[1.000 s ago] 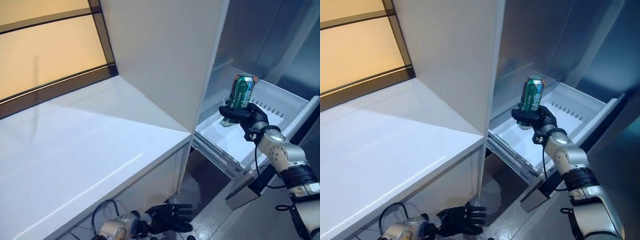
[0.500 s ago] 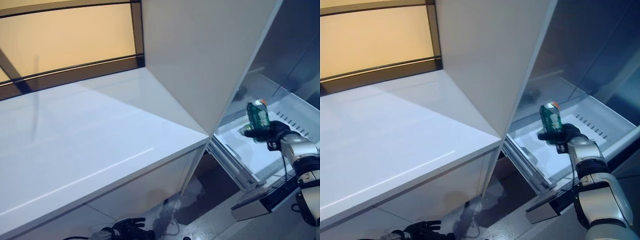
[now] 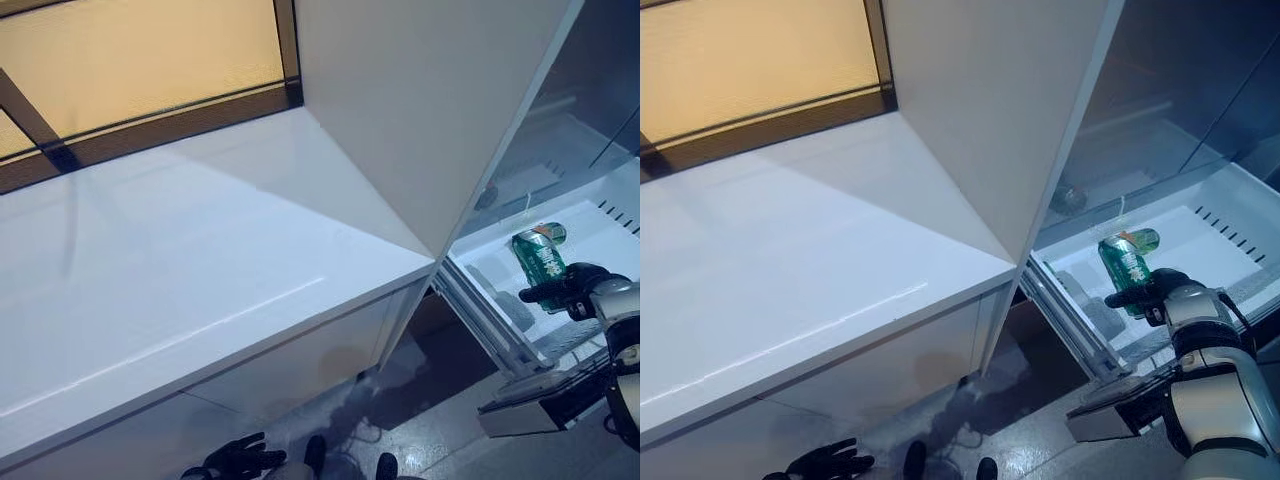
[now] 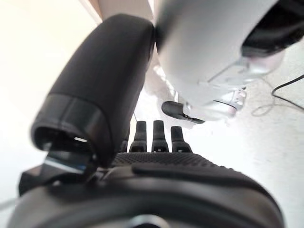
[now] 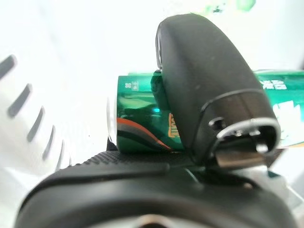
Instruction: Put drinks into fridge and close the fridge
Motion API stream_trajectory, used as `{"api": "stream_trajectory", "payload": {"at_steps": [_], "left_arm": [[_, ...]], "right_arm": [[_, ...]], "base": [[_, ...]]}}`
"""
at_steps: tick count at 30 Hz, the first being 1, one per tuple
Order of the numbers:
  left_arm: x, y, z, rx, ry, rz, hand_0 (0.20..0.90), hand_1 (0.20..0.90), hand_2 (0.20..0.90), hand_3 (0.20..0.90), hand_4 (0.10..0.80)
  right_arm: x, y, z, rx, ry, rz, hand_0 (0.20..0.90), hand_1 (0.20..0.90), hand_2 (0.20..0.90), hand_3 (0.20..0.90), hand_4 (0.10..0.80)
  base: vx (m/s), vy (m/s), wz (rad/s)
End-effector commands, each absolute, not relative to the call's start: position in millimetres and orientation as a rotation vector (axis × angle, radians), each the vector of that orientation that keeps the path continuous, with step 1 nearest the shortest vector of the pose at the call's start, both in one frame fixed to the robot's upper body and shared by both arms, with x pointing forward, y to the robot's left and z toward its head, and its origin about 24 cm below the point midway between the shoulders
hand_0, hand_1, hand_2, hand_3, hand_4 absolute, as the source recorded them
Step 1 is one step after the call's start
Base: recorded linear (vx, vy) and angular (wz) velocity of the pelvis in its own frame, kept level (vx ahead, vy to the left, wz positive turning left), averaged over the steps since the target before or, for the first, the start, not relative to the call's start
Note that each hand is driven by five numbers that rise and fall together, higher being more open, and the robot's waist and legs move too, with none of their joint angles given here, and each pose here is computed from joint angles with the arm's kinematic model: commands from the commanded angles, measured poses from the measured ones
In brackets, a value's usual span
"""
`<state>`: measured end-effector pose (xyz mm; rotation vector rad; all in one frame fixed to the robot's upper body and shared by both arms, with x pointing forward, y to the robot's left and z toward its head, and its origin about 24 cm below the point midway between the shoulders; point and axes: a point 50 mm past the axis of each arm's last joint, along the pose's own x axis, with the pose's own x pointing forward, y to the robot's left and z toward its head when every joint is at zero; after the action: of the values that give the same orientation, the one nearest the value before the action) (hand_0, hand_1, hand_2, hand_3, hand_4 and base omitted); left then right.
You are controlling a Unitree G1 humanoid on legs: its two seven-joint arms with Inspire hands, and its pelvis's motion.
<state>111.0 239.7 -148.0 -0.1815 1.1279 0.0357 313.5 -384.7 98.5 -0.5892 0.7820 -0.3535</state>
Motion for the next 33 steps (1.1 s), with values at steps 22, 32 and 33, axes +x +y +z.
{"api": "stream_trajectory", "payload": {"at_steps": [22,32,33], "left_arm": [[163.4,243.2,-123.6,-0.066,0.945,-0.058,0.900,0.900,0.900,0.900,0.800],[173.8,242.1,-119.0,-0.053,0.922,-0.082,0.900,0.900,0.900,0.900,0.800],[174.8,241.7,-118.7,-0.052,0.918,-0.086,0.900,0.900,0.900,0.900,0.800]], "right_arm": [[326.8,-401.5,179.7,-0.728,0.616,-0.393,0.300,0.300,0.300,0.200,0.100],[328.4,-397.2,169.5,-0.723,0.645,-0.361,0.300,0.300,0.300,0.200,0.100],[328.5,-397.1,168.9,-0.723,0.644,-0.362,0.300,0.300,0.300,0.200,0.100]], "base": [[-0.023,0.009,0.01],[-0.018,0.019,0.00],[0.000,0.000,0.00]]}}
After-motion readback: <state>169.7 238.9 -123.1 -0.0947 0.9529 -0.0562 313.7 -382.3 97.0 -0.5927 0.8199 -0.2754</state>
